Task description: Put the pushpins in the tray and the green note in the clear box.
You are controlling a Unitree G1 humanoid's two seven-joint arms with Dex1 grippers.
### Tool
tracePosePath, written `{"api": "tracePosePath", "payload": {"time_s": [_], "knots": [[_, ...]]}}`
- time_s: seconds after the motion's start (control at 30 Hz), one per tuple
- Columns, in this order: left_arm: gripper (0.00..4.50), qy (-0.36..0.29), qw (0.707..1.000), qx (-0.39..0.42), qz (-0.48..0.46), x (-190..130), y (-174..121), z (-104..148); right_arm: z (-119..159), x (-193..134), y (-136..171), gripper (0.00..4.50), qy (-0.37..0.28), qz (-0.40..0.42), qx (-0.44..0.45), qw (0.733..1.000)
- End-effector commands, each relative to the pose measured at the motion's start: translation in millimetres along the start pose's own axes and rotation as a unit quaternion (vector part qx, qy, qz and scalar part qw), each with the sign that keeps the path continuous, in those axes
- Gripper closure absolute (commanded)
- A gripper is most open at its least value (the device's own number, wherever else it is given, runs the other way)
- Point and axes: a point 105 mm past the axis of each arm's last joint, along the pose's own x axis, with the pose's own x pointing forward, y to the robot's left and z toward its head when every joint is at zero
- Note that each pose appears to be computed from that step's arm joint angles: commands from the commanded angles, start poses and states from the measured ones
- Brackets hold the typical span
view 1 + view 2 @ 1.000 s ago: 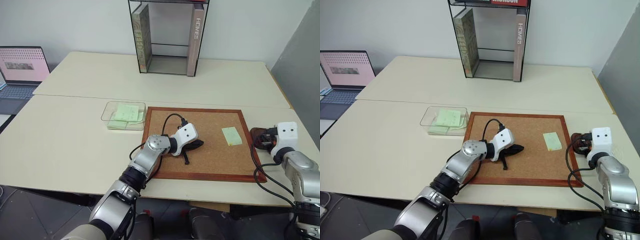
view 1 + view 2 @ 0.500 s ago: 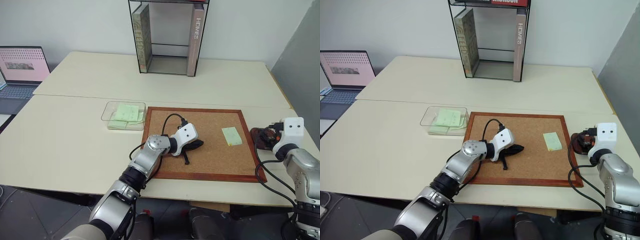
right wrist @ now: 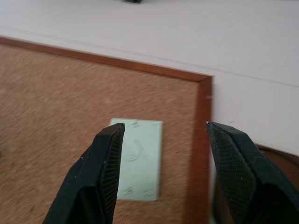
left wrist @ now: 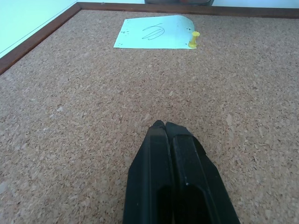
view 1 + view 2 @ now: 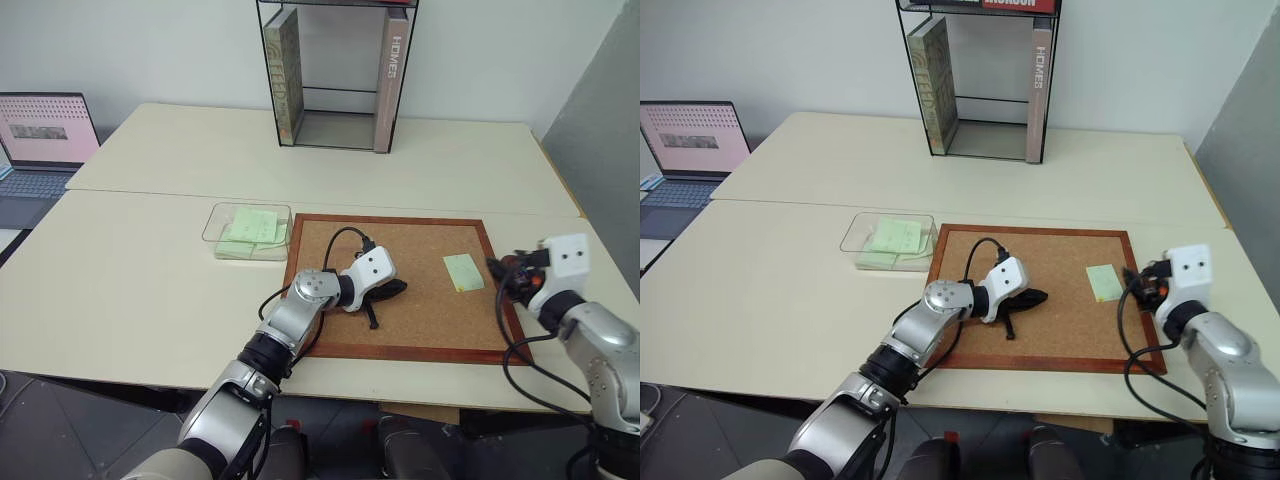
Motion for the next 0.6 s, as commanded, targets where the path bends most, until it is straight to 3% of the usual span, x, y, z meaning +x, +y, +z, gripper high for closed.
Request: {"api": "tracePosePath", "payload": {"time_s": [0.03, 0.3, 0.4, 0.6], "knots": [[4.5, 0.022, 1.0, -0.004, -0.014, 4, -7, -11, -2, 1, 22, 1.56, -0.008, 0.025, 0.005, 1.0], [4.5, 0.023, 1.0, -0.002, -0.014, 3, -7, -10, -23, 8, 19, 1.56, 0.011, -0.002, 0.01, 1.0], [4.5, 0.023, 1.0, -0.002, -0.014, 4, -7, -10, -26, 8, 15, 1.95, 0.013, -0.011, 0.006, 1.0], [4.5, 0.024, 1.0, -0.002, -0.014, 3, -7, -11, -27, 8, 14, 3.45, 0.009, -0.014, 0.007, 1.0]]}}
